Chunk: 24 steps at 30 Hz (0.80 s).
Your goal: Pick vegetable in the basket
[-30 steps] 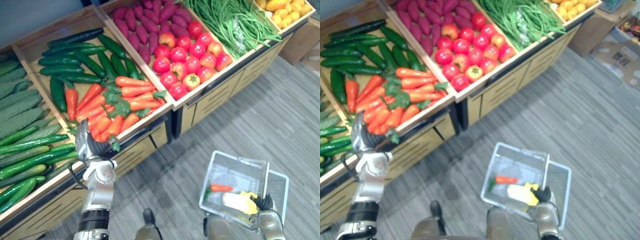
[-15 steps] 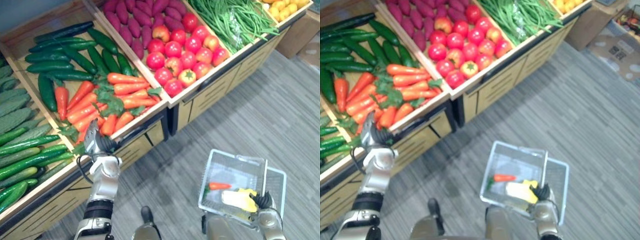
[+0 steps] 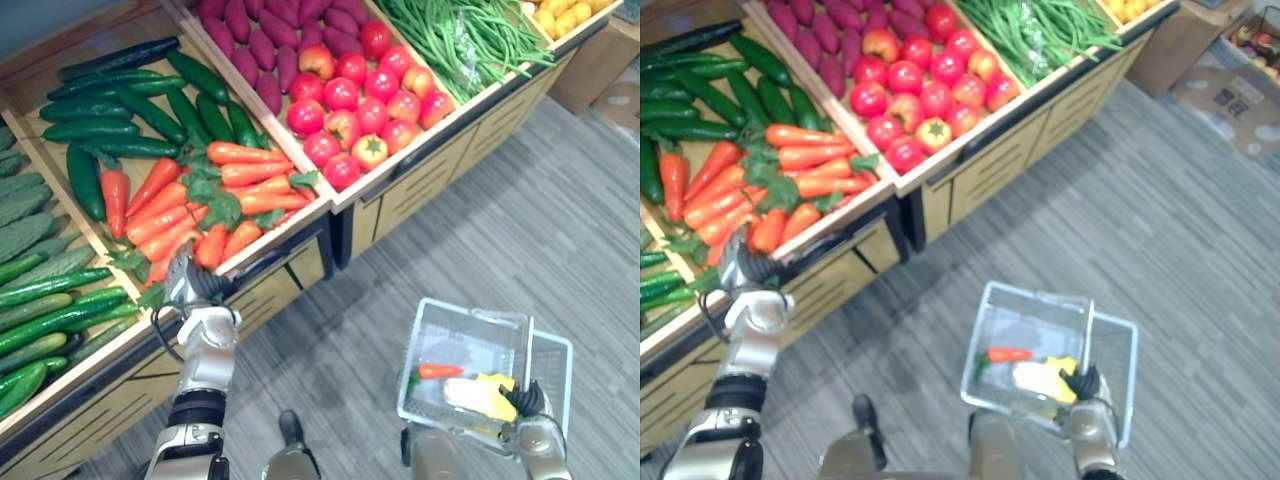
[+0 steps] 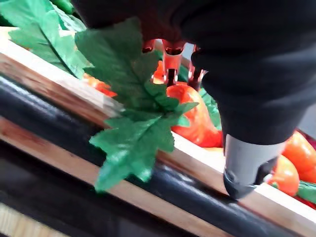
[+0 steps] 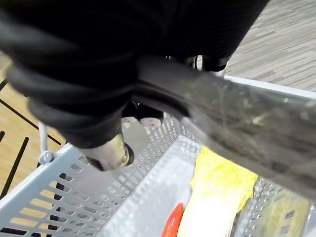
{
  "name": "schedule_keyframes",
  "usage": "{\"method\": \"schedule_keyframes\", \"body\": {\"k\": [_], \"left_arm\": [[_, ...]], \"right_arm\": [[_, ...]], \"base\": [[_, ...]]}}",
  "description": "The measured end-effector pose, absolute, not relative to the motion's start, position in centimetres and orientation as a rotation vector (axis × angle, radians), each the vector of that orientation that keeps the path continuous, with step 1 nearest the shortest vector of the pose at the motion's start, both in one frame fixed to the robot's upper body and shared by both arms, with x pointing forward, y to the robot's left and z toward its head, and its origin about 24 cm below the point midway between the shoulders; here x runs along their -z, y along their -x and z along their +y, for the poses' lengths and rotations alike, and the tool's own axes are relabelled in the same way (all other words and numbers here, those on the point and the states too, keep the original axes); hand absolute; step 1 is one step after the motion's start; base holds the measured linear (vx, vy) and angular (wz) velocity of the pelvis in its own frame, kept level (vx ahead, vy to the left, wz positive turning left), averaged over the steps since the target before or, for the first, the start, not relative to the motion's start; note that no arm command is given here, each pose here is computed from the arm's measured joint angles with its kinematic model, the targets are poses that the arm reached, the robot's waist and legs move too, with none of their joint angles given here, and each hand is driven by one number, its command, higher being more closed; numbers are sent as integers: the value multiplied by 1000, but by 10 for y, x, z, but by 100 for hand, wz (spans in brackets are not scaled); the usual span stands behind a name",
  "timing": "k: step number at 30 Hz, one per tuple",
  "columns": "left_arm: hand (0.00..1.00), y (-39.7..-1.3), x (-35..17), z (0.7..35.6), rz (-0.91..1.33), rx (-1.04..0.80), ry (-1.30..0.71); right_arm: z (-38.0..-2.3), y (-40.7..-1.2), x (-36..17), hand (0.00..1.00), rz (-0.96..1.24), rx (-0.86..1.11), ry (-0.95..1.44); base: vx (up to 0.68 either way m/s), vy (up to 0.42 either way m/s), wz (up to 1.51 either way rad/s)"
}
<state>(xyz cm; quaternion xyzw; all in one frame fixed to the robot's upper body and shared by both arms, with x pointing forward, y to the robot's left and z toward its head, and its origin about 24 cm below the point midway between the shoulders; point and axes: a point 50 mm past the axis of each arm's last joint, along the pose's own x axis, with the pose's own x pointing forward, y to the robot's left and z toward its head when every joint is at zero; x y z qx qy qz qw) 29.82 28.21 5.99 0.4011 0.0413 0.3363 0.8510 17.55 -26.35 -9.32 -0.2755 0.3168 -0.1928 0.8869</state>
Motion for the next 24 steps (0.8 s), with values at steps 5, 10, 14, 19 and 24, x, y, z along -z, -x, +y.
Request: {"method": "schedule_keyframes", "body": {"k": [5,10,14,19,24], "left_arm": [[100,-298,-67,298,94,-744,-871],[100,-298,-67,299,94,-751,-866],[100,-296,-65,302,108,-757,-865],[100,-294,-64,303,113,-765,-853],[100,-286,-71,310,73,-874,-702]], "right_arm": [[-264,-174,94,100,664,399,577],[-264,-175,96,100,672,401,584],[-262,-176,96,100,669,385,594],[-263,-175,97,100,676,385,596],[-263,-174,98,100,679,385,596]], "base": [[-6,0,2],[14,6,5],[1,2,4],[0,0,0],[0,0,0]]}}
